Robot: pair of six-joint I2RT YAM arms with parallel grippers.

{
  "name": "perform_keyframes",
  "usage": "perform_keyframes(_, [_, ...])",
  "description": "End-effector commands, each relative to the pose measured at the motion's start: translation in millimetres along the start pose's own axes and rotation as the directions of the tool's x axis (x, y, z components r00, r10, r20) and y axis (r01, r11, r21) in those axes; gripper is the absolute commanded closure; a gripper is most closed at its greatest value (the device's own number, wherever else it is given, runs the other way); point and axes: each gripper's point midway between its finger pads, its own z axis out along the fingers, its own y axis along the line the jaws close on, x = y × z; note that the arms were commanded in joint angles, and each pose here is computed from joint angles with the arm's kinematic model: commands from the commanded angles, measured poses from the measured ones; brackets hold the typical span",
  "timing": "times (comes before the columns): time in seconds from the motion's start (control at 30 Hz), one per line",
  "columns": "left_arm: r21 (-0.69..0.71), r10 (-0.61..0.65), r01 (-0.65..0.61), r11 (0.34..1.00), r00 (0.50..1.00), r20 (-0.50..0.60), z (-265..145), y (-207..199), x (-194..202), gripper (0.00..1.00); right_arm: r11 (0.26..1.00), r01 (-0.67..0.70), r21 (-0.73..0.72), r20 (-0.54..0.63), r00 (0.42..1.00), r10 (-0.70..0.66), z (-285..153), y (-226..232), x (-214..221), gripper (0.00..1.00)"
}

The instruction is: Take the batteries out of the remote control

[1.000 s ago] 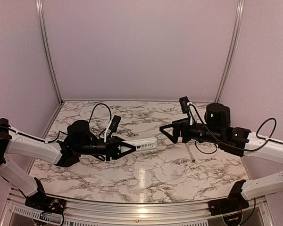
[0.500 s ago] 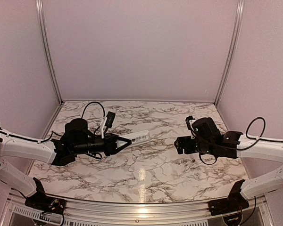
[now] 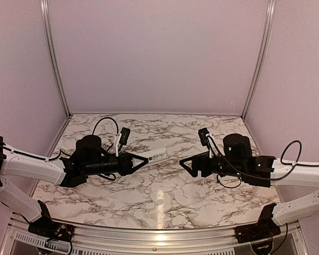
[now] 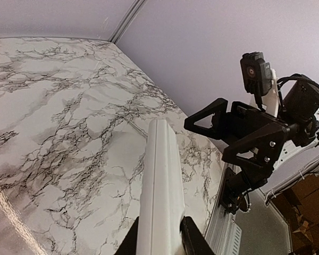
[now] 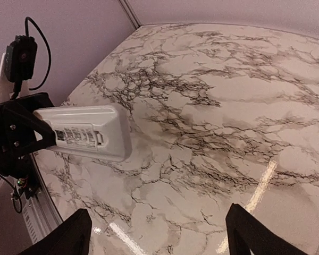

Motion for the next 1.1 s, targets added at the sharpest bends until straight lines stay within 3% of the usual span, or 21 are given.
perform_keyframes(0.0, [0.023,-0.035,0.034,0.999,0.998,0.049,1,-6,-10,1.0,0.981,0.053,-0.185,0.168,0.986,-0.021,-9,53,-37,0.15])
perform_keyframes(0.47, [0.025,-0.158,0.157,0.987,0.986,0.061,3,-1,-8,1.0,0.969,0.062,-0.241,0.184,0.983,-0.017,30,101,-53,0.15])
perform_keyframes(1.07, [0.04,-0.166,0.164,0.986,0.984,0.062,1,-4,-9,1.0,0.972,0.048,-0.229,0.197,0.98,-0.002,45,101,-57,0.15])
